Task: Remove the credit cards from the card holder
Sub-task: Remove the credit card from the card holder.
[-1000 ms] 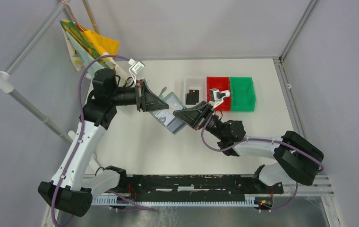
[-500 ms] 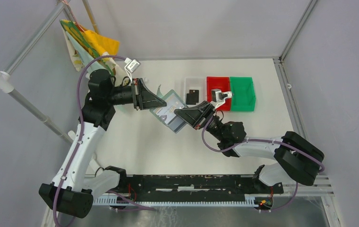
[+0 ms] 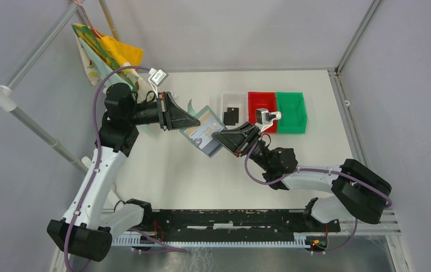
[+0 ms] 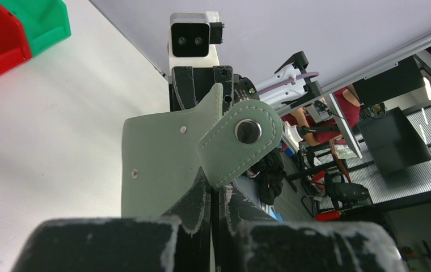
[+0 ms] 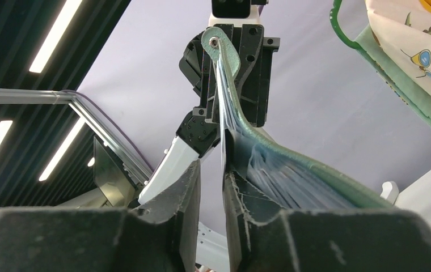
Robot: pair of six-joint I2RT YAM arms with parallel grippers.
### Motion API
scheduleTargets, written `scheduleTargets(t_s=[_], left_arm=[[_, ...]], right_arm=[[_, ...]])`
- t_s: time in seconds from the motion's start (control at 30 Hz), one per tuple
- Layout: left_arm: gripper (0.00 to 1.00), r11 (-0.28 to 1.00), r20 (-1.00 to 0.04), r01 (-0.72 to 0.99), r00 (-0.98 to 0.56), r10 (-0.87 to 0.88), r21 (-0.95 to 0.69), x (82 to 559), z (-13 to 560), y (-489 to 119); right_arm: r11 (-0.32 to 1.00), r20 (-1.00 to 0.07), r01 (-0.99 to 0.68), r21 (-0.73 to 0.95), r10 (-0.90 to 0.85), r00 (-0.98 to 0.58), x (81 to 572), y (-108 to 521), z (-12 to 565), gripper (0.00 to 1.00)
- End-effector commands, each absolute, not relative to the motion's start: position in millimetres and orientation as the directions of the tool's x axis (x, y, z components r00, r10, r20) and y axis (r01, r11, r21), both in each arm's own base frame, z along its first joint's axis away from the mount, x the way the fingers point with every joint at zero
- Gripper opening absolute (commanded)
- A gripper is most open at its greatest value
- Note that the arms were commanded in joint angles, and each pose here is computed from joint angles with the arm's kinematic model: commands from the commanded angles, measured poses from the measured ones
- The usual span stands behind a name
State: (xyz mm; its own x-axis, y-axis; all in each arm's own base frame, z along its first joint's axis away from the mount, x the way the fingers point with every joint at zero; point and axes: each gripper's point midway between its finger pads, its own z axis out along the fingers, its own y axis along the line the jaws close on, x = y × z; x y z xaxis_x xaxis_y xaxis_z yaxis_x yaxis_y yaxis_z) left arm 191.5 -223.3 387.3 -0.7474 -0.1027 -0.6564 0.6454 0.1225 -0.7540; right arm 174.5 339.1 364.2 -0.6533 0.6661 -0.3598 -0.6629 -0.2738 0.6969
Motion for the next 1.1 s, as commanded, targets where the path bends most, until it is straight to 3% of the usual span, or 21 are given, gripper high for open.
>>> scheduleTargets(t_s=[0.0, 0.17, 0.5, 0.7, 0.83, 0.97, 1.07], left_arm=[[0.02, 0.058, -0.701, 0.700, -0.704, -0.114, -0.712, 173, 418, -221], [0.02, 0.060, -0.696, 0.695, -0.707, -0.122, -0.717, 174, 420, -221], [0.02, 0.079, -0.697, 0.694, -0.701, -0.154, -0.716, 185, 424, -217], [0.02, 0.104, -0.727, 0.721, -0.669, -0.155, -0.685, 190, 426, -211], [0.02, 0.127, -0.760, 0.749, -0.637, -0.130, -0.650, 191, 425, -208], [0.02, 0.152, -0.794, 0.779, -0.599, -0.105, -0.608, 191, 421, -204], [0.02, 0.177, -0.823, 0.804, -0.561, -0.090, -0.568, 192, 418, -203]], right_arm=[[-0.463, -0.268, -0.790, 0.401, 0.766, -0.585, 132, 284, 439, 0.28], [-0.486, -0.272, -0.787, 0.381, 0.755, -0.597, 128, 286, 446, 0.22], [-0.464, -0.266, -0.788, 0.405, 0.765, -0.587, 125, 275, 435, 0.01], [-0.427, -0.289, -0.783, 0.453, 0.760, -0.582, 130, 272, 424, 0.00], [-0.383, -0.366, -0.773, 0.505, 0.717, -0.594, 138, 271, 410, 0.00], [-0.237, -0.451, -0.764, 0.600, 0.688, -0.568, 161, 259, 384, 0.00], [0.098, -0.627, -0.727, 0.680, 0.592, -0.506, 209, 259, 344, 0.00]])
